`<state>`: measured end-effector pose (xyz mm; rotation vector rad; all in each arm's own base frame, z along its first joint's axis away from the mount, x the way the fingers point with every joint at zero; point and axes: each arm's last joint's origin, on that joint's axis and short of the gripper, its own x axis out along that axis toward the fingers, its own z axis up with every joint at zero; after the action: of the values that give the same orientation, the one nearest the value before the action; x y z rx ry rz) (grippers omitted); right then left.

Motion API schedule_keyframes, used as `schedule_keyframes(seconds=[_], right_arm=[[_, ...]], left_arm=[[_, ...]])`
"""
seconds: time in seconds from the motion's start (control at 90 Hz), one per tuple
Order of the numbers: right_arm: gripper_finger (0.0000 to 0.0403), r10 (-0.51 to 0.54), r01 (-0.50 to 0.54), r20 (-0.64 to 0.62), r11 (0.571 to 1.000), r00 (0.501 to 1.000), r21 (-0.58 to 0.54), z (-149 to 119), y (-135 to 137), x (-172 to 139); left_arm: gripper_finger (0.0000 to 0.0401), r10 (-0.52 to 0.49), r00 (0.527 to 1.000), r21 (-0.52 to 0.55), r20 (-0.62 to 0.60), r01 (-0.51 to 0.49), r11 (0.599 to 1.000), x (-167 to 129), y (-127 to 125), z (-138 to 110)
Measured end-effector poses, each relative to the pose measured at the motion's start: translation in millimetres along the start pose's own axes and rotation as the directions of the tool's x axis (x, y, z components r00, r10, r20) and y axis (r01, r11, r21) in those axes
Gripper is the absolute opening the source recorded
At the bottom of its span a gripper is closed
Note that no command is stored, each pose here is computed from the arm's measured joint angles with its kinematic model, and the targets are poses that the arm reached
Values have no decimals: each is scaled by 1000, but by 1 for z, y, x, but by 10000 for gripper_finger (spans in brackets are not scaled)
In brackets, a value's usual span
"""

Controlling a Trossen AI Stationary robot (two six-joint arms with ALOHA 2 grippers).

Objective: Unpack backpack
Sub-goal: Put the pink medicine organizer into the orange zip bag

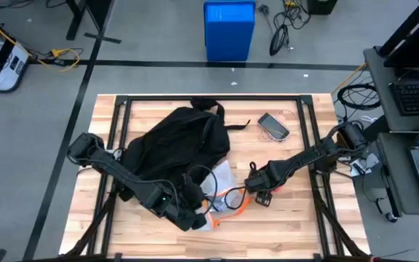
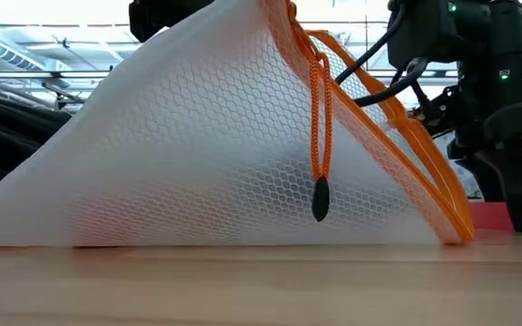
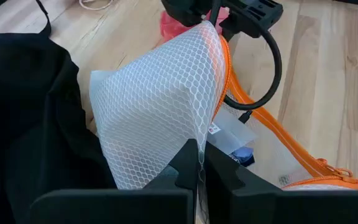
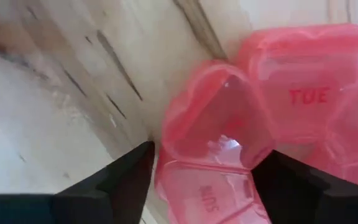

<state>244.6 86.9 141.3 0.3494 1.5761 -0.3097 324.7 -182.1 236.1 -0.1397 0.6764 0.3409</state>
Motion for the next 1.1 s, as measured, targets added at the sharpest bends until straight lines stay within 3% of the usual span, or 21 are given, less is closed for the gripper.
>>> schedule_keyframes(seconds=[0.2, 0.478, 0.733, 1.1], right_arm=[[192, 1, -1, -2, 1000, 1000, -9, 0, 0, 0], [217, 10, -10, -15, 1000, 1000, -5, -1, 0, 0], [192, 24, -25, -33, 1000, 999, -8, -1, 0, 0], [198, 61, -63, -53, 998, 997, -19, -4, 3, -3]], left_arm=[[0, 0, 1000, 1, 0, 0, 1000, 0, 0, 0], [0, 1, 1000, 1, -1, -1, 1000, 0, 0, 0], [0, 1, 1000, 2, -1, -1, 1000, 0, 0, 0], [0, 1, 1000, 3, -1, -1, 1000, 0, 0, 0]])
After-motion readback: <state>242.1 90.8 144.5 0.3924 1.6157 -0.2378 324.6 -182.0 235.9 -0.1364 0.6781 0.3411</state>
